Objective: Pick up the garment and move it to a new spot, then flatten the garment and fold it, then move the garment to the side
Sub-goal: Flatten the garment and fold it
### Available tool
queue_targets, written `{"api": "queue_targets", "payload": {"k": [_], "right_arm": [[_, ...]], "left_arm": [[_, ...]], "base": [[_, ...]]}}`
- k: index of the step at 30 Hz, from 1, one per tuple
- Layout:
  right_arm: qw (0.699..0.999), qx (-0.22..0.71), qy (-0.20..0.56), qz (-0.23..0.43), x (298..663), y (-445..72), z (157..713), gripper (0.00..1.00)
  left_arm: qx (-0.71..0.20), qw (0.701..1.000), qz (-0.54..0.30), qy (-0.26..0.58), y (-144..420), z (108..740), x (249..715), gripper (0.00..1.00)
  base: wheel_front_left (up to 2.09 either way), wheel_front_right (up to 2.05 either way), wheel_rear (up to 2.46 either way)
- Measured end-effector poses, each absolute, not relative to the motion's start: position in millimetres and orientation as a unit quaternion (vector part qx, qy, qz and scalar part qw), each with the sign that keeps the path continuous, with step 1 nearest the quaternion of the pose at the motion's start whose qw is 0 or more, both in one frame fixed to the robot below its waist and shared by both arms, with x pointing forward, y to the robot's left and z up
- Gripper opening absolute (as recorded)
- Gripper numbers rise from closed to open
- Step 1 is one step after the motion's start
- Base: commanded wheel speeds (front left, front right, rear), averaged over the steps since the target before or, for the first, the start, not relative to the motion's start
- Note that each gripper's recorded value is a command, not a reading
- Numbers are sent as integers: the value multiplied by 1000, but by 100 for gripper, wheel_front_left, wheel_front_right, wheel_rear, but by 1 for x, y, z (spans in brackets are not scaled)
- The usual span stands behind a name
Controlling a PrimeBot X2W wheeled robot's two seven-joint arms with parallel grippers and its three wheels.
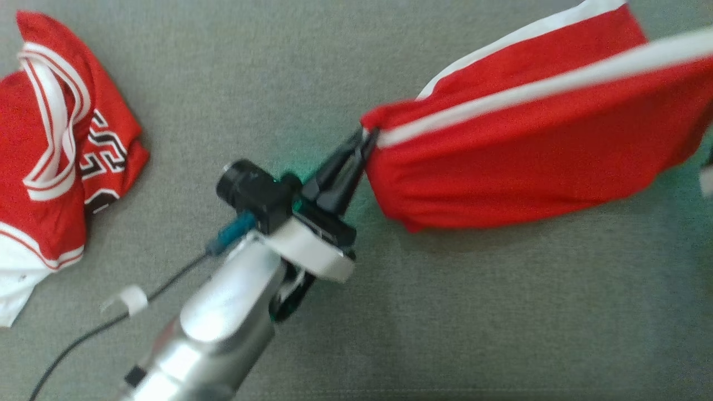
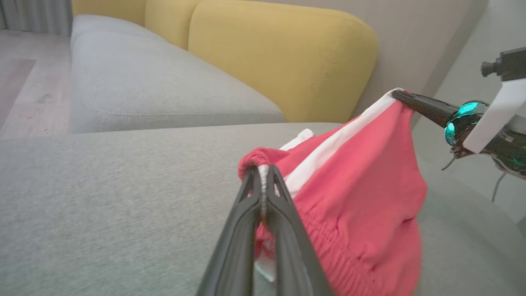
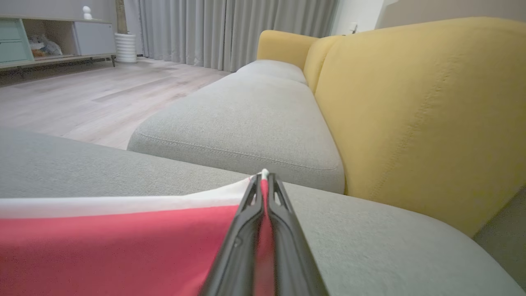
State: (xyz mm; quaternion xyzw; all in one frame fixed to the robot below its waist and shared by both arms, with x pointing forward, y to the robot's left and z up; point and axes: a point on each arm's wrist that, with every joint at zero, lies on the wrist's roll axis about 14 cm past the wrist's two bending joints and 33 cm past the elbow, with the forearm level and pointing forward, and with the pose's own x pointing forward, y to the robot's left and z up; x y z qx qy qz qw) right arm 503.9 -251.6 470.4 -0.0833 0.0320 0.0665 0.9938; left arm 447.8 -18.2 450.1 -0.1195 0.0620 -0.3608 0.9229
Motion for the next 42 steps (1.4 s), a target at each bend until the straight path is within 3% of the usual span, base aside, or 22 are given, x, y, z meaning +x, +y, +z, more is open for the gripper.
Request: {"api": "queue_targets", "payload": {"k": [3,8,9,10,11,18,26,27,29,35,42], "right_arm": [[990,-98,55,88,546,-241,450,0],[985,-99,82,116,578,-219,422,0],[984,-94,89,120,580,-216,416,14],[984,-87,96,122,582,-213,410,75],[984,-82,101,123,583,-211,405,100],[982,-36,147,117,567,-214,386,100],[965,-17,248,85,545,-238,351,100],[962,-5,258,86,544,-234,350,78],[958,26,271,85,545,-228,350,0],[957,50,272,88,531,-225,357,0],[967,40,249,29,504,-277,380,0]], "left_arm": [[-132,928,-335,92,-8,429,470,0],[-145,928,-326,103,-6,420,483,0],[-146,928,-325,107,-5,417,484,47],[-146,929,-323,110,-3,415,484,100],[-146,929,-321,110,-2,415,484,100],[-116,948,-291,57,13,442,489,100],[-100,975,-201,-9,46,476,460,100],[-97,976,-193,-13,50,479,456,100],[-91,980,-178,-19,57,484,448,100],[-80,986,-139,-37,77,498,435,100],[-83,987,-130,-50,83,510,421,100]], "base": [[0,0,0],[0,0,0],[0,0,0],[0,0,0],[0,0,0],[0,0,0],[0,0,0],[0,0,0],[0,0,0],[0,0,0],[0,0,0]]}}
